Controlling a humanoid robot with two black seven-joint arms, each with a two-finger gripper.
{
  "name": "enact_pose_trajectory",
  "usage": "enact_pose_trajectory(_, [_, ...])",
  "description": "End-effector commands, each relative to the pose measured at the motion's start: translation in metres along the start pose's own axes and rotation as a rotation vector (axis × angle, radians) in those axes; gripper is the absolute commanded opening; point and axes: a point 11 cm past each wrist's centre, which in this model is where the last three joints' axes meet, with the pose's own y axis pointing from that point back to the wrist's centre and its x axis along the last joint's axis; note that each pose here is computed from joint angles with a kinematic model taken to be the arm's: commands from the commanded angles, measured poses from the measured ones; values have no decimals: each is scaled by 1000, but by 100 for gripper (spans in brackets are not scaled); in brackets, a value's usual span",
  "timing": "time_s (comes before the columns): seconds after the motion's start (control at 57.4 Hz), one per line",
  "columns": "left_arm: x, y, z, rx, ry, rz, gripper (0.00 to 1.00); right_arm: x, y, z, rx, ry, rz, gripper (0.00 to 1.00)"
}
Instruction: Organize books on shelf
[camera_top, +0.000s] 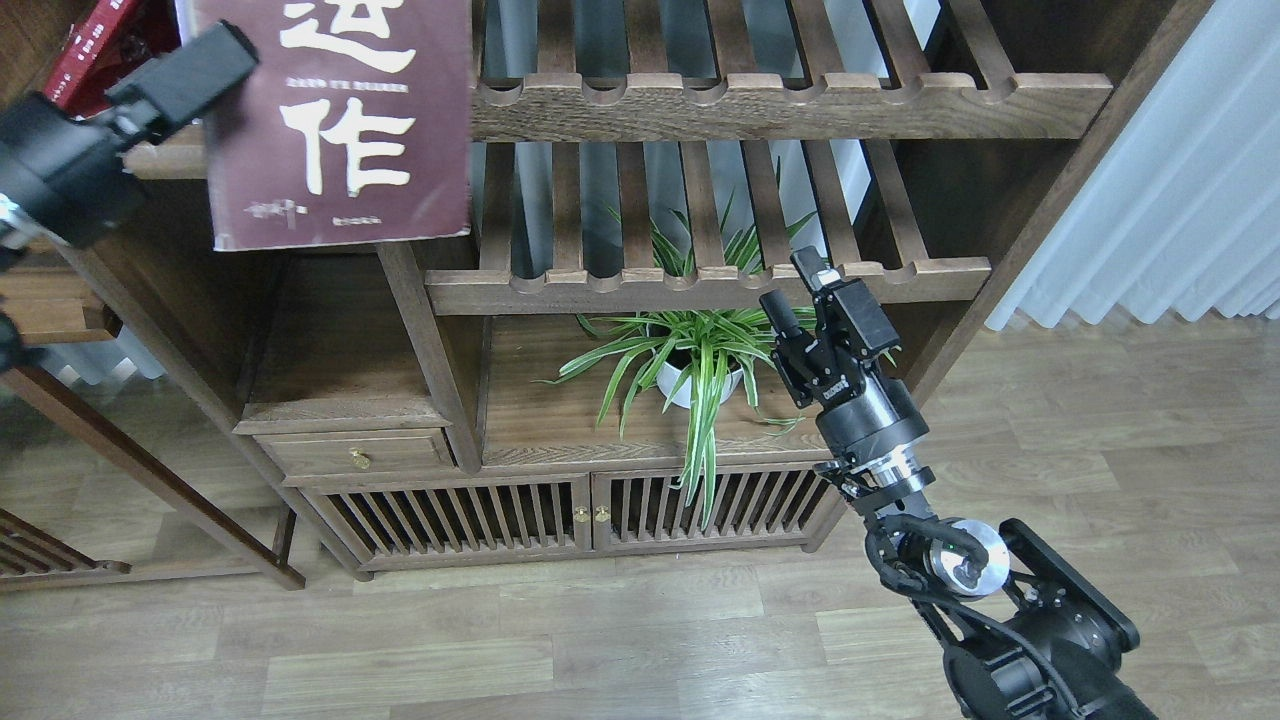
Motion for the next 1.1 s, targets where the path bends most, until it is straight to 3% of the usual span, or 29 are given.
enact_pose_trajectory(0.0, [3, 13, 27, -36, -61, 35, 2, 2, 0, 3, -6, 1, 5, 80])
enact_pose_trajectory(0.279, [-6, 48, 113, -127, -253, 112, 2, 10, 3, 8, -12, 6, 25, 81])
enact_pose_trajectory(0.784, [-1, 98, 186, -150, -402, 280, 0, 14, 5, 18, -44, 10, 39, 81])
enact_pose_trajectory(1.081, [15, 119, 207, -154, -491, 383, 0, 15, 6, 20, -49, 15, 41, 81])
